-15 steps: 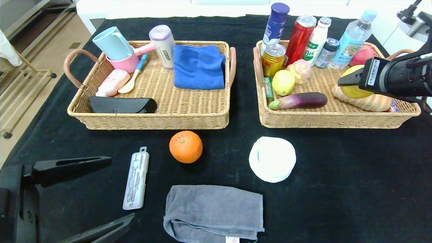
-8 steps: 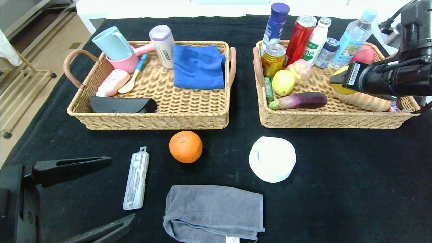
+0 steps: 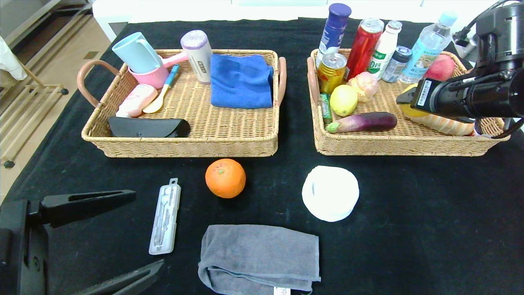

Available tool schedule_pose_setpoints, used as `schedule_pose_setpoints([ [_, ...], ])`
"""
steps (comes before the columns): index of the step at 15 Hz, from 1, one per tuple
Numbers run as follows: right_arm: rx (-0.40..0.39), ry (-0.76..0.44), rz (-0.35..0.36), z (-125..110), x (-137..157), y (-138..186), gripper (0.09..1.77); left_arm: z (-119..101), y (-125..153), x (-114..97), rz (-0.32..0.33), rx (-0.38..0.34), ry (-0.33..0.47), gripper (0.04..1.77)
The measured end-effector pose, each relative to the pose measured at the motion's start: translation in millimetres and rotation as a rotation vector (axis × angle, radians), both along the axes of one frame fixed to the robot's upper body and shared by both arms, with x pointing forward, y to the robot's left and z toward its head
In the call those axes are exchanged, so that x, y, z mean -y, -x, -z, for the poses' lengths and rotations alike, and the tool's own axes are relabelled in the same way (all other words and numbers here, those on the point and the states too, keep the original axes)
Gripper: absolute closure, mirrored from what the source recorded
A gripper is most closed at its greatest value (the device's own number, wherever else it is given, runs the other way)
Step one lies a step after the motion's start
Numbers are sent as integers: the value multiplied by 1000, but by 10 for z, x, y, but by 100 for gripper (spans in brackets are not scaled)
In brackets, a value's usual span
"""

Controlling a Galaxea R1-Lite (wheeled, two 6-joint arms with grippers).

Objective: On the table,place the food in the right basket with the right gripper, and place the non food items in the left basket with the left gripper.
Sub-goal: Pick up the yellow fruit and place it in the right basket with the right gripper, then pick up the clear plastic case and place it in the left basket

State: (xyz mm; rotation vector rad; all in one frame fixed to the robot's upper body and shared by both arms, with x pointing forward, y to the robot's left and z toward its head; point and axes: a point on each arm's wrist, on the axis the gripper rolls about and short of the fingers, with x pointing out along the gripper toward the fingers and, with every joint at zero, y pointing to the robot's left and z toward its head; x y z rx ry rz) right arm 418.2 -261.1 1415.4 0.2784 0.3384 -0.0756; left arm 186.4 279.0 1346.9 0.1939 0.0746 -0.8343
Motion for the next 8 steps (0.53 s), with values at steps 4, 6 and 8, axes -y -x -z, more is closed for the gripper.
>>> schedule_pose_setpoints([
  [4,7,-2,4,-22,15,14,37,0,0,0,0,0,0,9],
  [6,9,-3,1,-38,17,39,32,0,0,0,0,0,0,9],
  [8,14,-4,-3,-59,12,83,29,0,0,0,0,0,0,9],
])
